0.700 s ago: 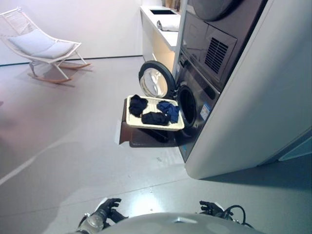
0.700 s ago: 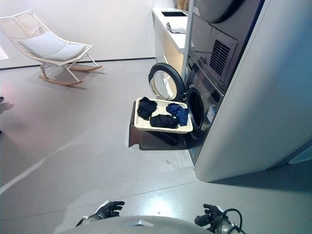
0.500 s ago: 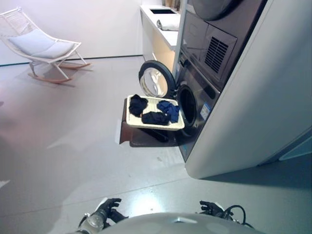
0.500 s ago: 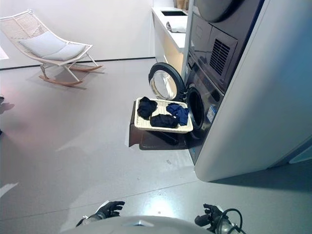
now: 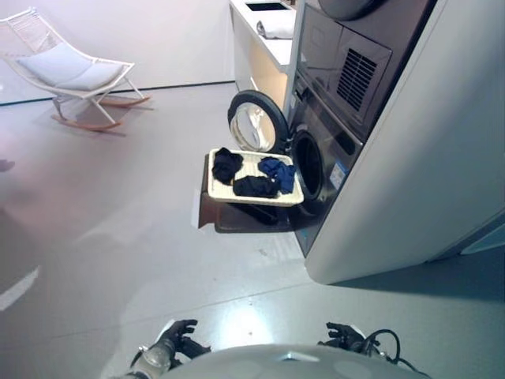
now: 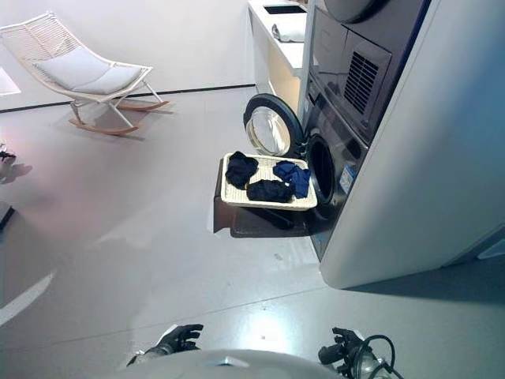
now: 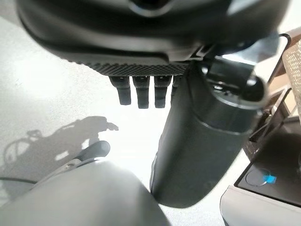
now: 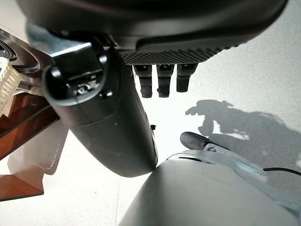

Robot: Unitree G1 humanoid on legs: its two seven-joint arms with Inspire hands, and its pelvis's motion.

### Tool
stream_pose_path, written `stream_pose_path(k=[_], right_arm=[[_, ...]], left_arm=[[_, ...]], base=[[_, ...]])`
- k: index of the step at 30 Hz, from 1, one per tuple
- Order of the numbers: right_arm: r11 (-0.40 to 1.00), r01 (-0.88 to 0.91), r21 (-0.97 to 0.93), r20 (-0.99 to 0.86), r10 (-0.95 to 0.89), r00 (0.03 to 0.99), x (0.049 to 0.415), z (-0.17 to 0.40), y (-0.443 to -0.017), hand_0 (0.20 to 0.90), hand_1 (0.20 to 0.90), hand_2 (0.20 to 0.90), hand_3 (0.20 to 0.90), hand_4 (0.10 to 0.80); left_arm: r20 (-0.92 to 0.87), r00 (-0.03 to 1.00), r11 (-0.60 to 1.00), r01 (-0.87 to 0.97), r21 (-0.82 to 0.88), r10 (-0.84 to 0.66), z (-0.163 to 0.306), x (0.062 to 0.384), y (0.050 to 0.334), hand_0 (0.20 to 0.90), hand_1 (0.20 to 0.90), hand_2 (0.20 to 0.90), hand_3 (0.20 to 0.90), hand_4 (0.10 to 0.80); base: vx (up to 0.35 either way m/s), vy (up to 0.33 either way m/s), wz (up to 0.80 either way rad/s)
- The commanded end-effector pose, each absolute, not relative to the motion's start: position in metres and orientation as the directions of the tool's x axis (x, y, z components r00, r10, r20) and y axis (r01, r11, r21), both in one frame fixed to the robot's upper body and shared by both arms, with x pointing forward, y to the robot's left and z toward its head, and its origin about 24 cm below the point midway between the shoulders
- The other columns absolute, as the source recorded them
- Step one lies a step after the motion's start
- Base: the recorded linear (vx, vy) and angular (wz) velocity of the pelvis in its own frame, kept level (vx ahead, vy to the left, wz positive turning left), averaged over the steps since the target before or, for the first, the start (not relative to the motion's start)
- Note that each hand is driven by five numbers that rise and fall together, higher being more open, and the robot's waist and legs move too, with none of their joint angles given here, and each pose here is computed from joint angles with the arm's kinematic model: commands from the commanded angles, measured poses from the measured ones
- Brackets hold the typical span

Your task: Pick up the clothes and place them into the washing machine

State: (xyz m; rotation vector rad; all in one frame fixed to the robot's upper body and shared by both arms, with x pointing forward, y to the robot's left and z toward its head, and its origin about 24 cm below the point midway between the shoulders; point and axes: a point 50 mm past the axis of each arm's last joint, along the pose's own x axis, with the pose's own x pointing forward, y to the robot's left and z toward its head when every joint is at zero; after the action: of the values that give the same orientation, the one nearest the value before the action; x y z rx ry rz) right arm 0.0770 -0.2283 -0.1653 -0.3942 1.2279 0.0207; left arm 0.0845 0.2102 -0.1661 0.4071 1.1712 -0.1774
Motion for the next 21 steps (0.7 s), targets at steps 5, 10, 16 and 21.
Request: stream_pose_path(k=[5,10,16,21], right_arm=[[0.915,-0.282,-0.288,-0.935,-0.205,0.29,0.068,-0.168,-0.229,0.9,0.9,0.9,0.9,0.8],[0.914,-0.271,-0.301,-0.929,-0.216,0.301,0.071,-0.167,-0.233,0.9,0.9,0.9,0.9,0.8],[0.895,-0.277,-0.351,-0.902,-0.244,0.357,0.09,-0.16,-0.243,0.9,0.9,0.9,0.9,0.8],[0.89,-0.264,-0.371,-0.888,-0.257,0.381,0.098,-0.158,-0.244,0.9,0.9,0.9,0.9,0.8]], left_arm=[[-0.912,0.401,0.933,0.286,0.22,0.092,-0.165,0.094,0.21,0.9,0.9,0.9,0.9,0.8],[-0.897,0.431,0.959,0.199,0.2,0.098,-0.163,0.101,0.207,0.9,0.9,0.9,0.9,0.8],[-0.855,0.505,0.964,0.145,0.221,0.12,-0.157,0.123,0.206,0.9,0.9,0.9,0.9,0.8],[-0.851,0.502,0.969,0.091,0.228,0.153,-0.156,0.12,0.212,0.9,0.9,0.9,0.9,0.8]], base=[[0.004,-0.09,0.02],[0.012,-0.138,0.08],[-0.041,-0.128,0.0],[0.235,-0.052,-0.05]])
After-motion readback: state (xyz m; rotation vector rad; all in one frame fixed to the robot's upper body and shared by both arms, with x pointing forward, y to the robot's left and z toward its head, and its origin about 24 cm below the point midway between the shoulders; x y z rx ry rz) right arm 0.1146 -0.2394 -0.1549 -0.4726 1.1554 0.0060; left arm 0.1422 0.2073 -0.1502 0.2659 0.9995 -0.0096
